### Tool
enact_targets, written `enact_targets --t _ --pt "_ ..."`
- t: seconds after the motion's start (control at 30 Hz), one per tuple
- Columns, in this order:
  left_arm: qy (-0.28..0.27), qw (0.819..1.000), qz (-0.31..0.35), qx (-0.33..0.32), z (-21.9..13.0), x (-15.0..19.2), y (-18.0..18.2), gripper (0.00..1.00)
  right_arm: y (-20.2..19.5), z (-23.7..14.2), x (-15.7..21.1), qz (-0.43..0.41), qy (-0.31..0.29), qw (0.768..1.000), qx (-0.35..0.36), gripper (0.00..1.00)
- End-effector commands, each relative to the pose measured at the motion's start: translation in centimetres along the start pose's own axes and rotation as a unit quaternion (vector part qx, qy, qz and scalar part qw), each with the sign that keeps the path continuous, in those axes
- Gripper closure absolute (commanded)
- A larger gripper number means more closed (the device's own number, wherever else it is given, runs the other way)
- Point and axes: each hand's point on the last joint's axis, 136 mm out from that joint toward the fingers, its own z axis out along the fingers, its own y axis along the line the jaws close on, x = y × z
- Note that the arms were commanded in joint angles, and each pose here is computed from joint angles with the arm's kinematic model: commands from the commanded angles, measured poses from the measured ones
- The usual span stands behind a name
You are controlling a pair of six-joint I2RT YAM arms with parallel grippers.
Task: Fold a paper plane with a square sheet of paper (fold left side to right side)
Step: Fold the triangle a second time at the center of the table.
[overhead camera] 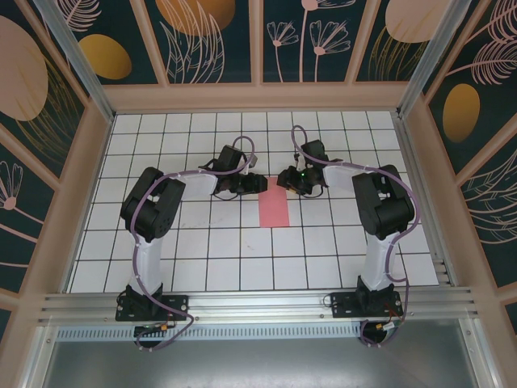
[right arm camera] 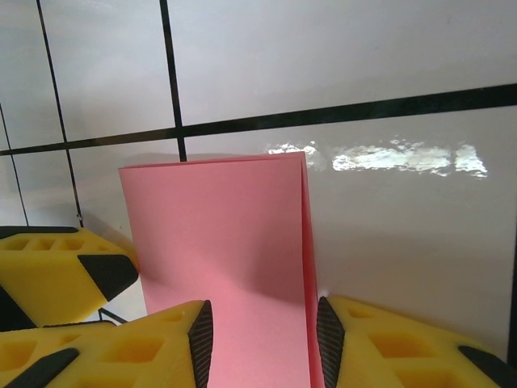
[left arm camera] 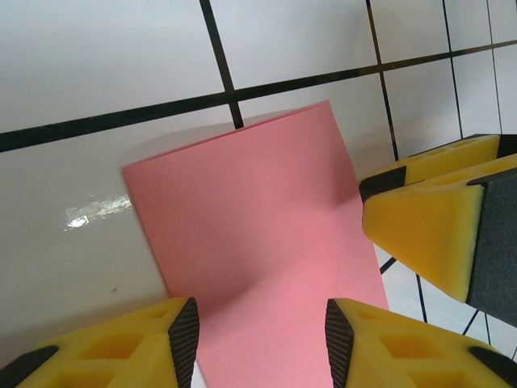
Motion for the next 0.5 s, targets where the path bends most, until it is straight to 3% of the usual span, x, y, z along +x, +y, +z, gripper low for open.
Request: enact_targets --t 0.0,0.47 --pt "0.014 1.000 -0.014 -0.019 0.1 1.3 1.5 0.51 1.0 -0.9 0.5 0.008 0.006 1.000 -0.021 0.59" --pt "-0.006 1.000 0.005 -0.016 -1.2 0.4 0.4 0.50 2.6 -2.1 0.3 0.010 0.000 0.999 -0.053 0.65"
